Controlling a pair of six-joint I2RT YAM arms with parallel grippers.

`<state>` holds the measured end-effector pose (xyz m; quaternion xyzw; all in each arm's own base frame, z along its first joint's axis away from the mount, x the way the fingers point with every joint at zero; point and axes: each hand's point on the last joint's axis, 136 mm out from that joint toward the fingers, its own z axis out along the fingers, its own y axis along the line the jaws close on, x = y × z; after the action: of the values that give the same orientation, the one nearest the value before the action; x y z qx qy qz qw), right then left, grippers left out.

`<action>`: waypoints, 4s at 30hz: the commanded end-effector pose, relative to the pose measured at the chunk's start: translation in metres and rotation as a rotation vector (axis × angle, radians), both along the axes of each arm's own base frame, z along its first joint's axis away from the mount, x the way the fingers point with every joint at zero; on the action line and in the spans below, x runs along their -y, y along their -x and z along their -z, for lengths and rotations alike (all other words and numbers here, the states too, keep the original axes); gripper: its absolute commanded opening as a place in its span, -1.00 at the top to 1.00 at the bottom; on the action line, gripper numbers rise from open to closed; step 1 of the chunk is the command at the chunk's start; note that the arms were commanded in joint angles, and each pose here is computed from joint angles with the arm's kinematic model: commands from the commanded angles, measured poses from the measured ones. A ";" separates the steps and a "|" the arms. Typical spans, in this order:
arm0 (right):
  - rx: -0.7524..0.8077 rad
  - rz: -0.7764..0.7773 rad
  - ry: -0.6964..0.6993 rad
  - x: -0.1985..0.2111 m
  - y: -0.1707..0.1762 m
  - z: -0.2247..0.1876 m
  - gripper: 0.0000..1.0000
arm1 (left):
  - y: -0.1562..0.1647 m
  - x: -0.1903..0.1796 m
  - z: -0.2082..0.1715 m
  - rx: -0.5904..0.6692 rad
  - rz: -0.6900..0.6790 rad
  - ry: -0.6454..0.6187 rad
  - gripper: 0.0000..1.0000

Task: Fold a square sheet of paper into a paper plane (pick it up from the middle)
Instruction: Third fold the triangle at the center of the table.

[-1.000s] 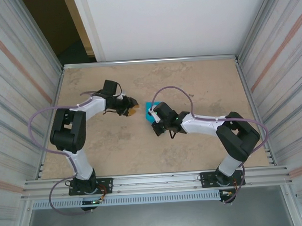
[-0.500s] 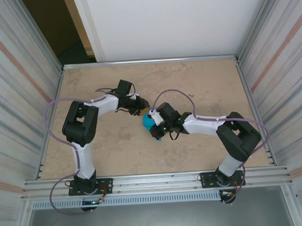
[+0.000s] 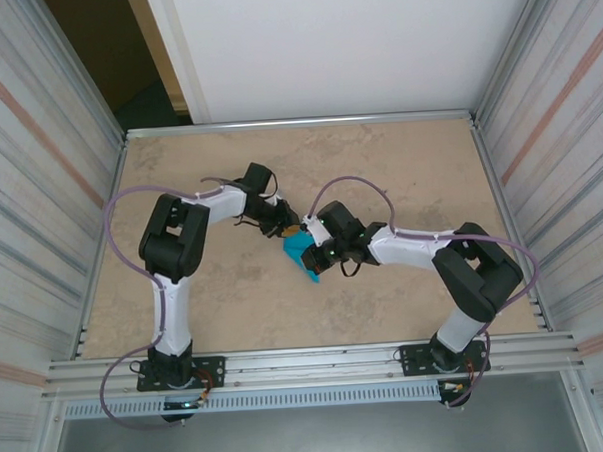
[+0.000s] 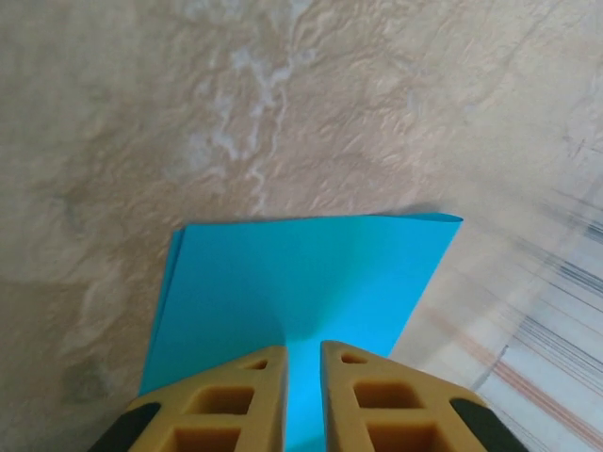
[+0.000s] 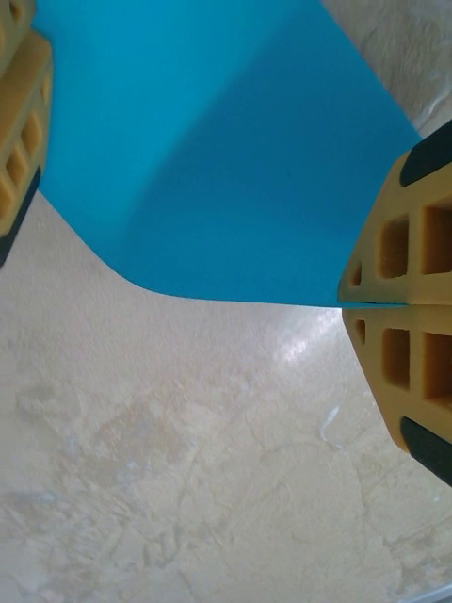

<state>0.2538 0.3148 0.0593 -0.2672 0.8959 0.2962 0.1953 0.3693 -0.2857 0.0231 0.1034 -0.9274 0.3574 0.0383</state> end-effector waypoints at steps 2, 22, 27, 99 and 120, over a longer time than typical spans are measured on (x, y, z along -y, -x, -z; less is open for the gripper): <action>-0.030 0.096 0.062 0.014 -0.010 0.015 0.96 | 0.018 -0.011 0.031 -0.064 0.044 -0.104 0.69; -0.070 0.129 0.107 0.014 -0.021 0.029 0.94 | 0.018 -0.007 0.027 -0.063 0.060 -0.078 0.70; -0.077 0.121 0.115 0.012 -0.021 0.031 0.94 | 0.019 -0.007 0.029 -0.066 0.061 -0.076 0.70; -0.162 0.126 0.149 0.015 -0.018 0.049 0.83 | 0.083 0.005 -0.005 -0.068 -0.035 -0.011 0.80; -0.173 0.141 0.181 0.020 -0.017 0.057 0.83 | 0.084 0.000 -0.002 -0.056 -0.068 -0.024 0.79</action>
<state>0.2736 0.3046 0.0176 -0.2064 0.9367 0.2467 0.1381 0.2877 -0.2857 0.0238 0.1405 -0.9269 0.3443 0.0502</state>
